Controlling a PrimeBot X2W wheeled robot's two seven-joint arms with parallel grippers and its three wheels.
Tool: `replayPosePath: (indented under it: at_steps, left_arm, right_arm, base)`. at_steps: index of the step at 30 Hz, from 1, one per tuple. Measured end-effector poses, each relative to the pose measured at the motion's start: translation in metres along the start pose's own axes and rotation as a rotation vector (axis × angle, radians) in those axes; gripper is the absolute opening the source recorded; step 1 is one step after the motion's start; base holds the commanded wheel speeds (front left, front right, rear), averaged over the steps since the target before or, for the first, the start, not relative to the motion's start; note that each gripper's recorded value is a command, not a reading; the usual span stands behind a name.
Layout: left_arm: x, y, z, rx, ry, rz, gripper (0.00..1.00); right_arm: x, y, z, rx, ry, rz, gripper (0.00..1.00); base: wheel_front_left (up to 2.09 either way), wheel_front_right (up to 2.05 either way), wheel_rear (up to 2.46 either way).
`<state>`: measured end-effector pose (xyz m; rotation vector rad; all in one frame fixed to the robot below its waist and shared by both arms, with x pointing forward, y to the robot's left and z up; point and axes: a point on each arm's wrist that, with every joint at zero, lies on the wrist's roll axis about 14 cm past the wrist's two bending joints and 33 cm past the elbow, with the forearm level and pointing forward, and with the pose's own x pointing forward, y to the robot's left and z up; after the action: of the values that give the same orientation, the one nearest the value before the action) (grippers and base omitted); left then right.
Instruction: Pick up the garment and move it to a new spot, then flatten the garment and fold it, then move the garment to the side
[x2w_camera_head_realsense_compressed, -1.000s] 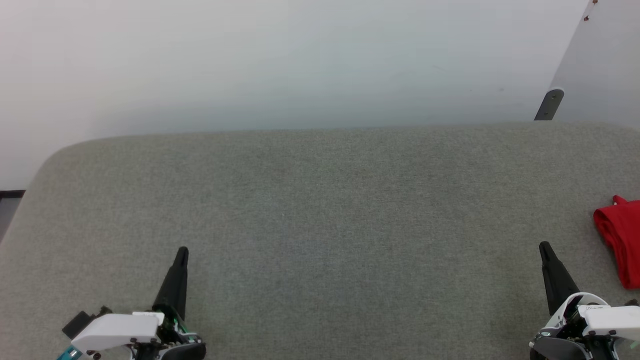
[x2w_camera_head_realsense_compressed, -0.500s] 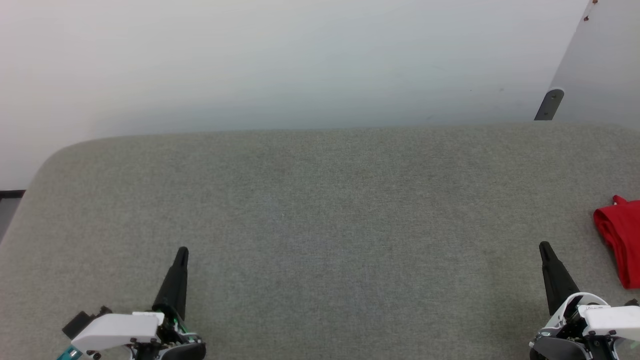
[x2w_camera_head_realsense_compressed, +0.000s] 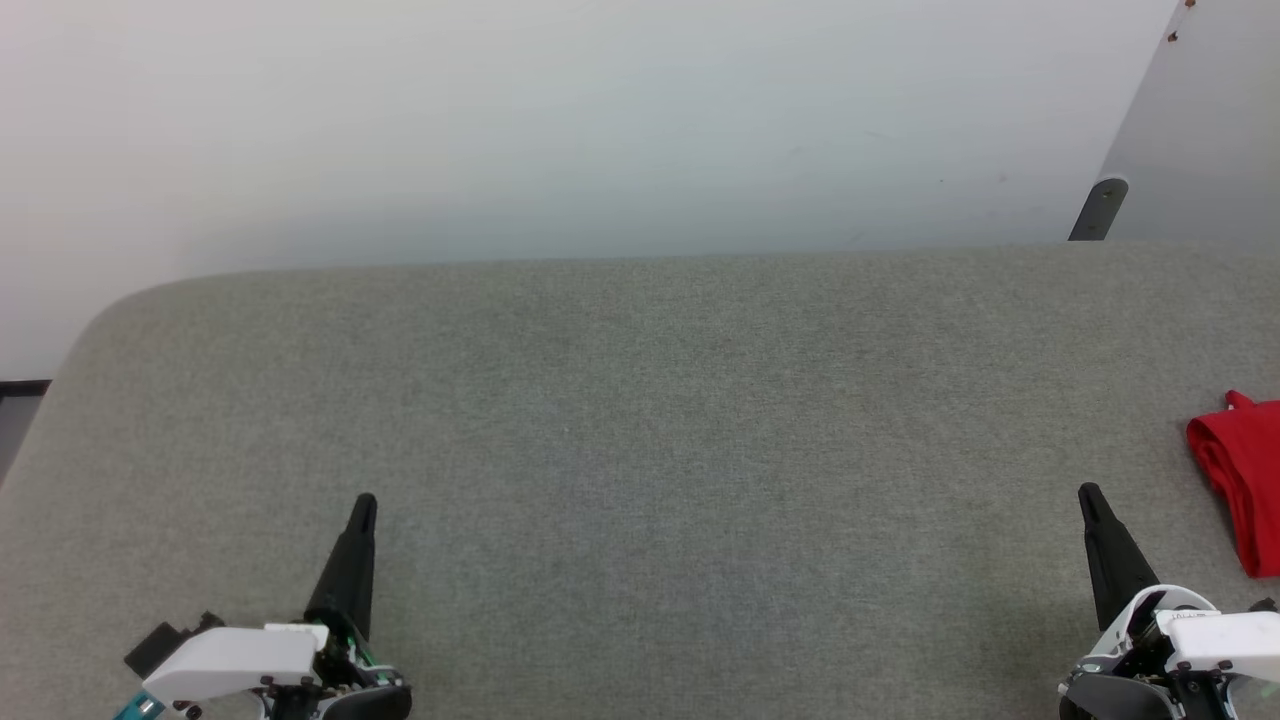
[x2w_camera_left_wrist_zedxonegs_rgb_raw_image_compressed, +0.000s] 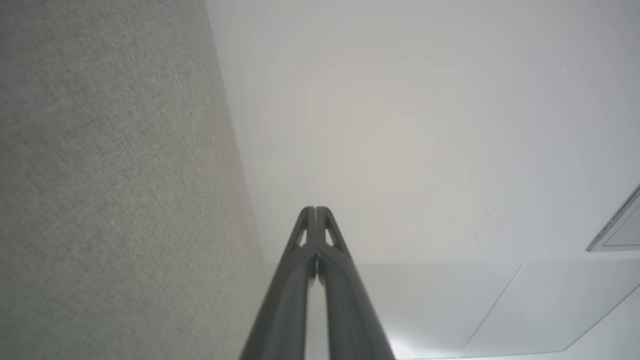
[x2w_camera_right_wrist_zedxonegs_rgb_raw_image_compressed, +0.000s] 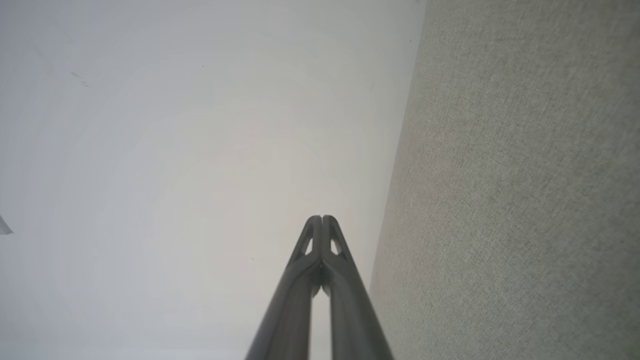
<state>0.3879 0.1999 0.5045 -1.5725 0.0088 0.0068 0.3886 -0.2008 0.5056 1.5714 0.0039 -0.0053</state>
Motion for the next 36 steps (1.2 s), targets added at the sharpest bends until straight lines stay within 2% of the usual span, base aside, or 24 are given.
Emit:
replayPosePath:
  at_steps: [36]
  left_arm:
    - [0.0000, 0.0000, -0.0001, 0.000, 0.000, 0.000, 0.00]
  right_arm:
    - [0.0000, 0.0000, 0.0000, 0.000, 0.000, 0.000, 0.00]
  base:
    - [0.00, 0.00, 0.00]
